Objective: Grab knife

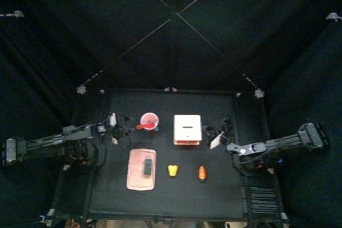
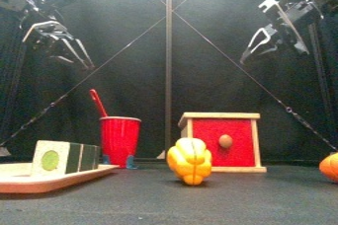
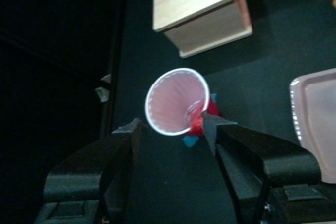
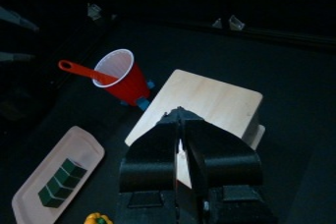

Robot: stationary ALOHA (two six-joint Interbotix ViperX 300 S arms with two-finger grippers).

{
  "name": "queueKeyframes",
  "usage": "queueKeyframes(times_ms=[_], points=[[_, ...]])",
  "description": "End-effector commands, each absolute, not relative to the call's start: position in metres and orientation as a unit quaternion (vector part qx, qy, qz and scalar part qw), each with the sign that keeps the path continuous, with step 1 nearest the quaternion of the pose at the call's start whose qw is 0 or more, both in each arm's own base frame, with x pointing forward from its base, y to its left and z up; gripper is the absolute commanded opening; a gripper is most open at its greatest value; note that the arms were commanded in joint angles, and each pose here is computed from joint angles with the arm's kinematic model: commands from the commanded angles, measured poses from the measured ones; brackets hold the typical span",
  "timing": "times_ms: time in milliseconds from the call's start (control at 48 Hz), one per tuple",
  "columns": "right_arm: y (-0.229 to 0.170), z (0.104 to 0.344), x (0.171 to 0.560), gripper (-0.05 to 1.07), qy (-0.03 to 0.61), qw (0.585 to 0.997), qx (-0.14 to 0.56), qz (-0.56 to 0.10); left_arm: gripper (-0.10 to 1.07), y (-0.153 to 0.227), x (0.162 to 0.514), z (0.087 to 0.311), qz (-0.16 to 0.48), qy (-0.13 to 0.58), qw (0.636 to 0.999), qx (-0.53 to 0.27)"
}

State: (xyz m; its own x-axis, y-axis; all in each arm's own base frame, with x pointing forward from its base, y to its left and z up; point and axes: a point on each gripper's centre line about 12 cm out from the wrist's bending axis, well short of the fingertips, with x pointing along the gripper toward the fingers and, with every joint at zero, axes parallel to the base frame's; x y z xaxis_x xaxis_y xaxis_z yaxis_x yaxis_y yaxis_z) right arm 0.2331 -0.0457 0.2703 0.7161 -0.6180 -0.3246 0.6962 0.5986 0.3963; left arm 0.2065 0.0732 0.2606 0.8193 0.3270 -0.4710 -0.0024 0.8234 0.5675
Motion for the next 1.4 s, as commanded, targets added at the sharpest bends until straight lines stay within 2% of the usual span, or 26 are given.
queueKeyframes(times_ms=[0,146,417,604,771,875,1021,1083,1375], points=[[-0.046,0.275,0.233,0.33,0.070,0.891,0.256,-0.368,0.88,0.068,0.210,0.258,0.078,0.284,0.912,0.285],[-0.046,0.275,0.233,0.33,0.070,0.891,0.256,-0.369,0.88,0.067,0.210,0.250,0.072,0.289,0.912,0.283],[-0.048,0.273,0.232,0.33,0.071,0.889,0.255,-0.373,0.87,0.070,0.214,0.257,0.089,0.251,0.923,0.277],[-0.048,0.271,0.232,0.33,0.074,0.887,0.259,-0.374,0.87,0.069,0.219,0.272,0.111,0.197,0.960,0.167],[-0.048,0.272,0.232,0.33,0.074,0.888,0.258,-0.374,0.87,0.070,0.219,0.269,0.117,0.205,0.963,0.130],[-0.048,0.272,0.232,0.33,0.074,0.888,0.258,-0.374,0.87,0.071,0.219,0.258,0.105,0.236,0.952,0.163],[-0.050,0.272,0.232,0.33,0.073,0.886,0.259,-0.378,0.87,0.075,0.221,0.245,0.079,0.277,0.914,0.288],[-0.050,0.271,0.231,0.33,0.073,0.886,0.259,-0.378,0.87,0.077,0.222,0.243,0.074,0.284,0.902,0.315],[-0.050,0.270,0.231,0.33,0.075,0.885,0.260,-0.379,0.87,0.077,0.224,0.240,0.074,0.287,0.906,0.303]])
